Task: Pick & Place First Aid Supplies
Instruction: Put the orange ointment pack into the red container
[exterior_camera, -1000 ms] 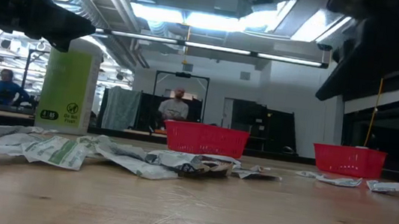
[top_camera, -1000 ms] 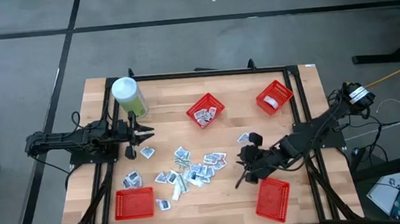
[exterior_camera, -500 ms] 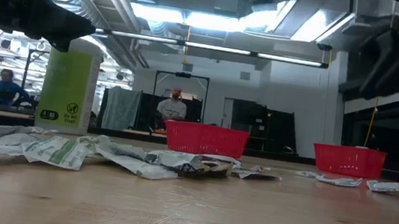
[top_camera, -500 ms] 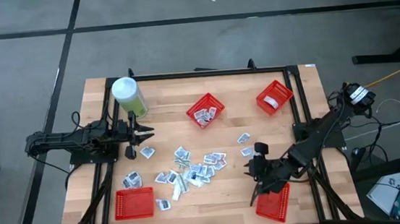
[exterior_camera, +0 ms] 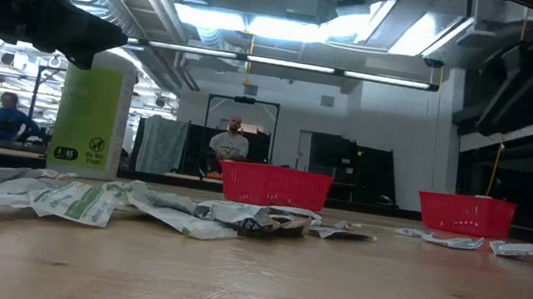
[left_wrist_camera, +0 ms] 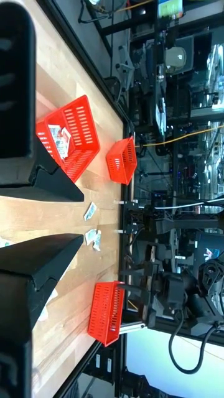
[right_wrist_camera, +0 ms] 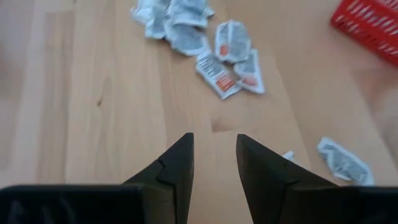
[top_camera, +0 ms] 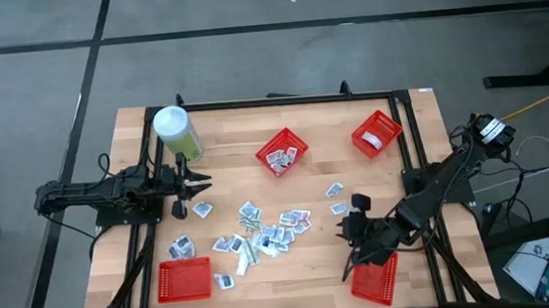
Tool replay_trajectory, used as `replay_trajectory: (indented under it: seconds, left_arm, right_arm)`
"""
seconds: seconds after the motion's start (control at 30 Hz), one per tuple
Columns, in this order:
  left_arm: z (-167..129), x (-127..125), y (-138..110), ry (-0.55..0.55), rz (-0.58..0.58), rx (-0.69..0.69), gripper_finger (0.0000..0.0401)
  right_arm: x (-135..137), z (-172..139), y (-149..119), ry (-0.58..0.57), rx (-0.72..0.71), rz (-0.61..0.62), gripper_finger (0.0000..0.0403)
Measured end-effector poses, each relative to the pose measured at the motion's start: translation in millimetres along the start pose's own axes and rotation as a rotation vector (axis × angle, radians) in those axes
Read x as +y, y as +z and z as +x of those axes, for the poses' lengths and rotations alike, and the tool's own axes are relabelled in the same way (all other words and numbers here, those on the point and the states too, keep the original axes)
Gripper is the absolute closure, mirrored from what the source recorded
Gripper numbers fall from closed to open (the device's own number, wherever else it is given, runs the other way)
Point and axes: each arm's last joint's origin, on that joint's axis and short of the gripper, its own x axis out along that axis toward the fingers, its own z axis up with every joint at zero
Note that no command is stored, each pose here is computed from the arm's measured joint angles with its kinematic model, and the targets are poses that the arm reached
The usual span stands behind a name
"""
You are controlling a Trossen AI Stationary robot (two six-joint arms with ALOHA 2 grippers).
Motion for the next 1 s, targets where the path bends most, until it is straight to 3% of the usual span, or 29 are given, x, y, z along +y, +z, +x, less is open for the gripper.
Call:
replay_trajectory:
  seconds: [0.53, 0.83, 1.0]
  left_arm:
    - [0.0, 0.0, 0.0, 0.000, 0.000, 0.000, 0.0313]
    - [0.0, 0.0, 0.0, 0.000, 0.000, 0.000, 0.0313]
    - [0.0, 0.0, -0.1, 0.000, 0.000, 0.000, 0.0313]
  right_arm:
    - [-14.6, 3.2, -2.9, -0.174, -0.011, 0.035, 0.0282]
    - [-32.3, 21.5, -31.7, -0.232, 0.024, 0.142, 0.0282]
    - [-34.9, 25.9, -34.7, -0.227, 0.012, 0.158, 0.0282]
